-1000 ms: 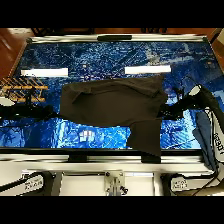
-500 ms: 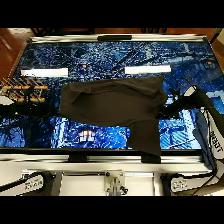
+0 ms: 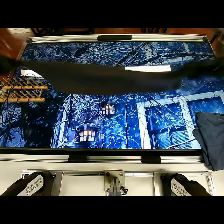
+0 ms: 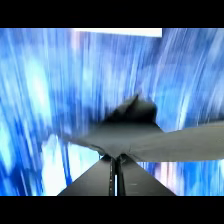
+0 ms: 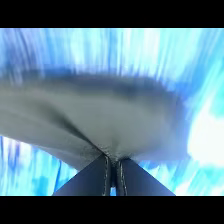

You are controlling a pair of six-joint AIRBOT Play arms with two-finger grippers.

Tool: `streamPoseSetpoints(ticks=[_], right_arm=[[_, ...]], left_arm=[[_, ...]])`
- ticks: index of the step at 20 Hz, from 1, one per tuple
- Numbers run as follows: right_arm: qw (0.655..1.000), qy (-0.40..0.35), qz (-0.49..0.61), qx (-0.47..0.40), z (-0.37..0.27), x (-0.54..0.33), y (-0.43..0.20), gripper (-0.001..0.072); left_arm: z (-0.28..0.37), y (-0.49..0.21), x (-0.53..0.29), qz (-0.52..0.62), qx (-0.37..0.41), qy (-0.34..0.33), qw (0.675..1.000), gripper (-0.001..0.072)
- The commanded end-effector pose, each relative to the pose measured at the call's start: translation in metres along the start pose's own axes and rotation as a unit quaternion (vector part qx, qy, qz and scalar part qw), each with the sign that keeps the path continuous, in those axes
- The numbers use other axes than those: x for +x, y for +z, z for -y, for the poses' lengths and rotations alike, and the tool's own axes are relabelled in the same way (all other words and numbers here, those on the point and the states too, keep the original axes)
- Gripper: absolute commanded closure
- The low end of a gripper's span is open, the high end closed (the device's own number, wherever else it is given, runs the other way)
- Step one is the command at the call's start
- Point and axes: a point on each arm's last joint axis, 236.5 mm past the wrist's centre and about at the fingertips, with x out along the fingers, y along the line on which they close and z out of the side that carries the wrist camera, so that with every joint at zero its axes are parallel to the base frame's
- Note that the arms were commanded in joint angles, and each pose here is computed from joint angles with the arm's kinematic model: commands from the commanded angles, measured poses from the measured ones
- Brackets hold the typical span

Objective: Fold the shirts.

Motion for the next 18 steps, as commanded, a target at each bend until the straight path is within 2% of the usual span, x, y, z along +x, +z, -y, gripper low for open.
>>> streamPoseSetpoints(ticks=[1,2,4,7,10,12,15,18], right_arm=[[0.929,-0.096,0.339,-0.113,-0.05,-0.242,0.127,0.0641],[0.9,-0.113,0.402,-0.127,-0.067,-0.299,0.132,0.0641],[0.867,-0.132,0.462,-0.136,-0.088,-0.368,0.119,0.0641],[0.867,-0.154,0.454,-0.137,-0.094,-0.396,0.088,0.0641],[0.886,-0.182,0.409,-0.121,-0.076,-0.383,0.072,0.0641],[0.913,-0.188,0.345,-0.112,-0.059,-0.35,0.062,0.0641],[0.971,-0.162,0.157,-0.084,-0.031,-0.258,0.021,0.0641],[0.992,-0.117,-0.029,-0.035,0.0,-0.144,-0.026,0.0641]], left_arm=[[0.097,0.142,-0.175,0.271,0.104,0.018,0.957,0.0677],[0.124,0.155,-0.221,0.324,0.115,0.015,0.939,0.0678],[0.159,0.157,-0.282,0.385,0.125,0.01,0.914,0.0678],[0.165,0.139,-0.316,0.393,0.117,0.043,0.911,0.0678],[0.149,0.115,-0.3,0.332,0.106,0.071,0.935,0.0677],[0.137,0.097,-0.273,0.269,0.103,0.073,0.955,0.0677],[0.099,0.057,-0.205,0.134,0.097,0.076,0.983,0.0677],[0.044,0.009,-0.118,0.004,0.061,0.069,0.996,0.0677]])
